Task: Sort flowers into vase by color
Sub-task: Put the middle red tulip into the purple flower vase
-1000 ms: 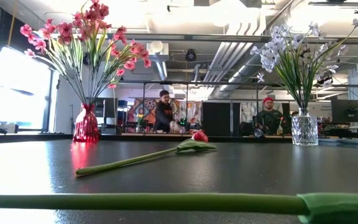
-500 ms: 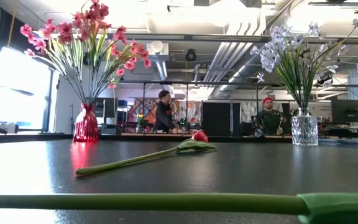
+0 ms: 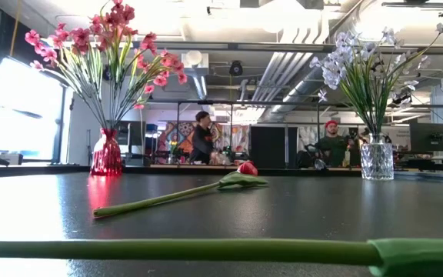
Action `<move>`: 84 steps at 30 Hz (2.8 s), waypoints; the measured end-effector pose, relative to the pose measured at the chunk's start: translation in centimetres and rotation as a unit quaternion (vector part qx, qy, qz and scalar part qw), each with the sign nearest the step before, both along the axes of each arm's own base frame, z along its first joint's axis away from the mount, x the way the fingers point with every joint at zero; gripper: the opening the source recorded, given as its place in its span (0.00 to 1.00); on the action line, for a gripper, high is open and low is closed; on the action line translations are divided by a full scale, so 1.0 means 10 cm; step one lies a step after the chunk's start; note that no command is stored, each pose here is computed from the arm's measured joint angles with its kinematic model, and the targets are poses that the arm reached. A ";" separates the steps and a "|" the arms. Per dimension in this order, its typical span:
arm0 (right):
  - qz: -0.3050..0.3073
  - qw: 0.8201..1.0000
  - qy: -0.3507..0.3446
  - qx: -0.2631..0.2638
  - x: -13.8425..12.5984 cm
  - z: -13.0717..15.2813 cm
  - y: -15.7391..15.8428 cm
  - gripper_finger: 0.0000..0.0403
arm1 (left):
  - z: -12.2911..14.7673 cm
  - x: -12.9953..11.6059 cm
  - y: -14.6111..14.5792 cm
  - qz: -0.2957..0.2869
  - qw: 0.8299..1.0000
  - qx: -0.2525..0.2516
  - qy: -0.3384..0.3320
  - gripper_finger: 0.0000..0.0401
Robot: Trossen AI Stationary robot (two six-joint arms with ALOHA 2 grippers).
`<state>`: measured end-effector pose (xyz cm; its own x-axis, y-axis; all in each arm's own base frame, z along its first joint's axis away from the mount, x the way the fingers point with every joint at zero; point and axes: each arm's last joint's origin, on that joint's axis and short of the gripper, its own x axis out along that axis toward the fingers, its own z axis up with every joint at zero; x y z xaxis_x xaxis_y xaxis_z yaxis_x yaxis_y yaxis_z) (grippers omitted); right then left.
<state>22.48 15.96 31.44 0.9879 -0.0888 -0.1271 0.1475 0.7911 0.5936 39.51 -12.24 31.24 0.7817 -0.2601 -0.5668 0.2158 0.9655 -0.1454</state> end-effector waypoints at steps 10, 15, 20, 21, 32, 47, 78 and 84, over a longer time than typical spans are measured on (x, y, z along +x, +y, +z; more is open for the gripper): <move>-0.034 0.977 0.192 0.085 -0.52 -0.35 -0.02 0.00 | -0.14 -0.11 0.06 0.038 0.994 0.011 0.099 0.40; -0.004 0.951 0.287 0.119 -0.76 -0.36 -0.05 0.00 | -0.17 -0.13 0.06 0.046 0.992 0.014 0.114 0.41; 0.015 0.908 0.406 0.105 -0.97 -0.09 -0.12 0.00 | -0.17 -0.14 0.06 0.054 0.991 0.008 0.122 0.40; 0.012 0.903 0.417 0.098 -1.01 0.00 -0.15 0.00 | -0.17 -0.14 0.05 0.056 0.991 0.008 0.122 0.40; 0.034 0.924 0.380 0.010 -1.36 0.61 -0.26 0.00 | -0.17 -0.14 0.08 0.114 0.986 0.000 0.119 0.40; 0.060 0.928 0.365 -0.037 -1.70 0.40 -0.03 0.00 | -0.11 -0.02 0.33 0.174 0.981 -0.023 0.079 0.40; -0.019 0.923 0.379 -0.057 -1.79 -0.12 0.62 0.00 | -0.03 0.12 0.68 0.164 0.983 -0.066 0.039 0.40; -0.003 0.911 0.404 -0.085 -1.80 -0.14 0.62 0.00 | -0.03 0.12 0.67 0.164 0.983 -0.067 0.039 0.40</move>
